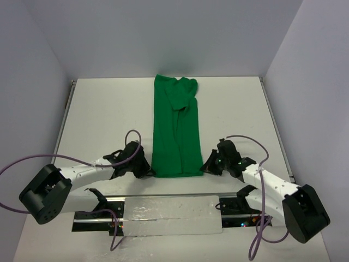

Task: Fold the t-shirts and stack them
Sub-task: Grab the bottom of the folded rectangular tshirt with both arms, then fold the folded rectangular tshirt in 1/3 of the way

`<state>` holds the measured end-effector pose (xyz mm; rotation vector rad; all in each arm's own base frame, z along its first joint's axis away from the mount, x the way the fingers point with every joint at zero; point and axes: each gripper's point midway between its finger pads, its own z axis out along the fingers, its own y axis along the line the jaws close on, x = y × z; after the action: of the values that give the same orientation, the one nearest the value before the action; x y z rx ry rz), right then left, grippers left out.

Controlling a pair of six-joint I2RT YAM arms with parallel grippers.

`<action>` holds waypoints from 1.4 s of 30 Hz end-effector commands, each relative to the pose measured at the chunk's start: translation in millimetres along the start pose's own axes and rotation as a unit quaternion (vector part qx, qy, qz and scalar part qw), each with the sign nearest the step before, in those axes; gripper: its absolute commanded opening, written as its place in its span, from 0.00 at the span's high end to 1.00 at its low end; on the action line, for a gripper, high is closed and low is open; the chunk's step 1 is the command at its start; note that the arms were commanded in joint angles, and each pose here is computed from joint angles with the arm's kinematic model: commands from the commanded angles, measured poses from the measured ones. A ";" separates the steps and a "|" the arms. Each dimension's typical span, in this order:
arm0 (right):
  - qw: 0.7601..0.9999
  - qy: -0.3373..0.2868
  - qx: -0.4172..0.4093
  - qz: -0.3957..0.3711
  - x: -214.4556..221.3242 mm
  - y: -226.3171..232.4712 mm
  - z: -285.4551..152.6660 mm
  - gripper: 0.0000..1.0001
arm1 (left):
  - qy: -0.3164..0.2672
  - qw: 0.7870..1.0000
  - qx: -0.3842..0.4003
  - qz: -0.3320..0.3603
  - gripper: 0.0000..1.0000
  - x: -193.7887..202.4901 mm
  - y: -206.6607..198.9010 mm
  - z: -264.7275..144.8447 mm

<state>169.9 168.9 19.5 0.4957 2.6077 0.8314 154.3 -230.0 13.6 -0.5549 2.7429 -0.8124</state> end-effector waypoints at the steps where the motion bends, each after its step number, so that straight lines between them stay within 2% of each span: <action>1: 0.997 -0.073 0.026 -0.029 -38.4 18.0 -24.0 0.91 | -0.058 0.998 0.006 0.007 0.90 -29.1 -37.2 -23.6; 2: 0.996 -0.082 0.027 -0.034 -45.3 23.1 -26.9 0.91 | -0.057 0.998 0.001 0.008 0.90 -28.8 -36.3 -25.1; 4: 0.992 -0.109 0.032 -0.046 -67.7 38.7 -30.9 0.91 | -0.102 0.995 0.007 0.021 0.90 -55.3 -67.3 -40.2; 7: 0.990 -0.122 0.031 -0.057 -91.5 61.6 -26.8 0.91 | -0.136 0.990 0.013 0.036 0.90 -86.1 -101.5 -50.1; 13: 0.984 -0.166 0.007 -0.069 -152.4 114.2 -29.1 0.91 | -0.179 0.983 0.005 0.043 0.90 -155.8 -147.1 -44.7; 20: 0.981 -0.182 0.019 -0.070 -214.9 139.0 -4.6 0.91 | -0.186 0.981 0.003 0.045 0.90 -220.0 -171.5 -20.6; 27: 0.987 -0.141 0.031 -0.067 -245.3 143.0 56.3 0.91 | -0.163 0.986 -0.012 0.040 0.89 -265.8 -170.8 32.1; 28: 0.988 -0.135 0.032 -0.066 -247.7 141.2 65.8 0.88 | -0.163 0.986 -0.013 0.037 0.85 -274.2 -170.9 38.3; 29: 0.988 -0.138 0.029 -0.066 -255.0 145.0 68.9 0.78 | -0.169 0.985 -0.014 0.035 0.76 -282.9 -173.8 39.1; 31: 0.989 -0.129 0.029 -0.063 -262.0 145.6 83.5 0.48 | -0.165 0.986 -0.030 0.024 0.55 -291.9 -164.1 49.3; 33: 0.989 -0.128 0.033 -0.060 -266.4 142.8 88.2 0.32 | -0.178 0.983 -0.040 0.025 0.33 -305.1 -164.1 48.4; 34: 0.989 -0.133 0.031 -0.060 -271.0 145.0 86.1 0.19 | -0.188 0.980 -0.057 0.027 0.21 -312.0 -161.2 44.3; 37: 0.985 -0.155 0.031 -0.070 -275.5 149.7 67.8 0.09 | -0.232 0.969 -0.070 0.046 0.12 -329.5 -170.4 16.4; 42: 0.977 -0.198 0.032 -0.079 -274.4 151.0 25.1 0.07 | -0.285 0.955 -0.066 0.048 0.11 -328.1 -172.7 -35.9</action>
<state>456.9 195.6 88.9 0.4412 2.4359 0.5432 497.3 -230.2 99.9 -0.5914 2.4303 -0.3897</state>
